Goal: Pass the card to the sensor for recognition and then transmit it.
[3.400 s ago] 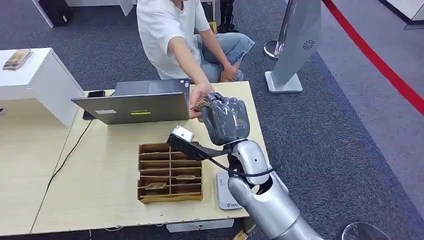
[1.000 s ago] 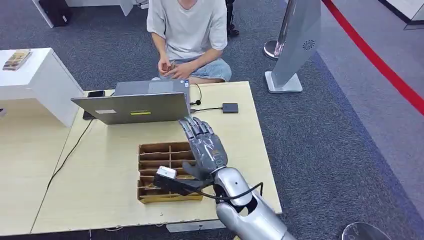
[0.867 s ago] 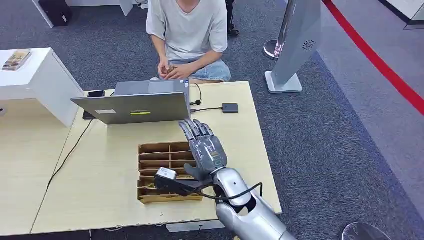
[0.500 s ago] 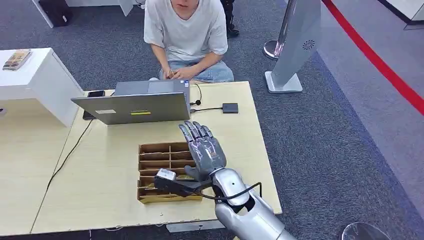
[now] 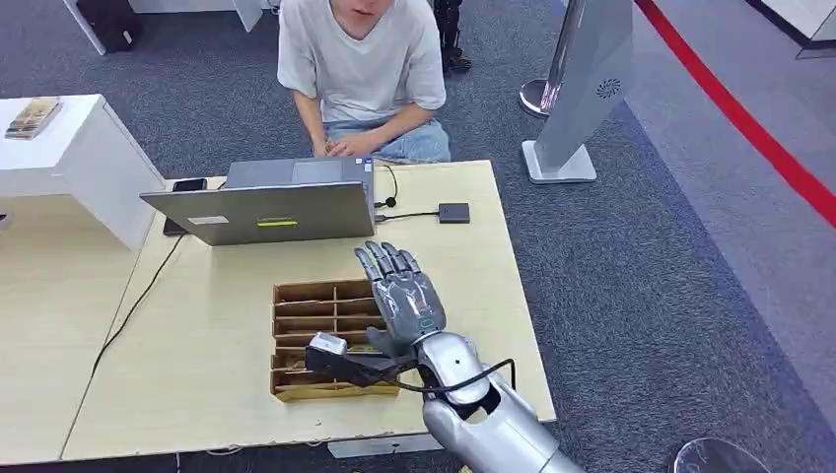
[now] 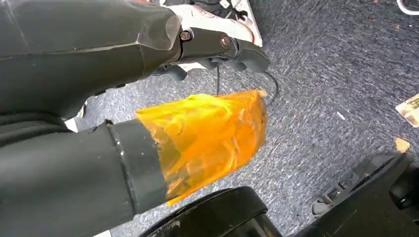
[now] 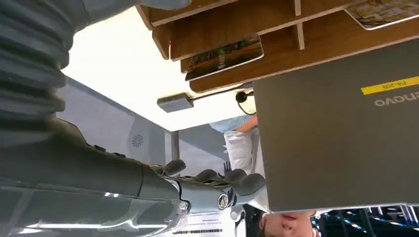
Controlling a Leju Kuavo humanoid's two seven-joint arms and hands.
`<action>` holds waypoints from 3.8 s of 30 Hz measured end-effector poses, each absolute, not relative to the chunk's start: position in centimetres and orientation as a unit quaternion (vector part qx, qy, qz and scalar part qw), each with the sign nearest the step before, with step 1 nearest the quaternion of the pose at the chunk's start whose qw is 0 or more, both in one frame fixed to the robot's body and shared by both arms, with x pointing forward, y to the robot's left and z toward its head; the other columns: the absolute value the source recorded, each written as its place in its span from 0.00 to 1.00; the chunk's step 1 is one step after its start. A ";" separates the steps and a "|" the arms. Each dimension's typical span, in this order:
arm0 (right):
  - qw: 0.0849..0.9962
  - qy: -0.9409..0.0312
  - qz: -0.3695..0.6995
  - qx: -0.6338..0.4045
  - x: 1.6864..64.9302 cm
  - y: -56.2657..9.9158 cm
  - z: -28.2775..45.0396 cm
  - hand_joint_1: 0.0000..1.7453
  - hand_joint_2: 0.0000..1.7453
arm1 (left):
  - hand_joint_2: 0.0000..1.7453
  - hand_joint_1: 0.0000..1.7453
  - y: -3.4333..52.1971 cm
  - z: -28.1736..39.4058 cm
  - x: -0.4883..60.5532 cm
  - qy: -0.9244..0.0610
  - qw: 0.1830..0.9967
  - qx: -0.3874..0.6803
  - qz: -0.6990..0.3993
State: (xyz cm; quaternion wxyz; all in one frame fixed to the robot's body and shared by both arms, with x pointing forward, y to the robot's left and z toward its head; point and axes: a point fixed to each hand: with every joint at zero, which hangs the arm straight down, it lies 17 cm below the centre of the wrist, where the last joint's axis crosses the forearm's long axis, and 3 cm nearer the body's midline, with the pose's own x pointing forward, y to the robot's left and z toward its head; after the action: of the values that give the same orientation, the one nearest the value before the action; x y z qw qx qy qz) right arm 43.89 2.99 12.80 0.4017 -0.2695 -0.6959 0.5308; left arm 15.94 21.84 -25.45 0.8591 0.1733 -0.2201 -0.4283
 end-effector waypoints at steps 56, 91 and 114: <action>0.427 -0.672 0.540 -0.274 45.1 2.4 10.8 0.62 1.00 | 0.00 0.00 20.9 -25.3 16.5 -0.223 0.853 0.164 -0.443; 0.419 -0.685 0.529 -0.274 45.2 2.7 11.7 1.00 1.00 | 0.00 0.00 20.8 -25.2 16.6 -0.224 0.850 0.164 -0.447; 0.354 -0.809 0.401 -0.244 42.9 3.0 24.8 1.00 1.00 | 0.00 0.00 21.1 -25.2 16.7 -0.228 0.855 0.171 -0.432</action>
State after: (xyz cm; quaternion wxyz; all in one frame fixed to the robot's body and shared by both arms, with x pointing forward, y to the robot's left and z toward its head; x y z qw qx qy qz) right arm 42.92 3.03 24.81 0.3537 -0.2439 -0.8089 0.4013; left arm 16.74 21.12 -25.16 0.8555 0.1707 -0.2285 -0.4322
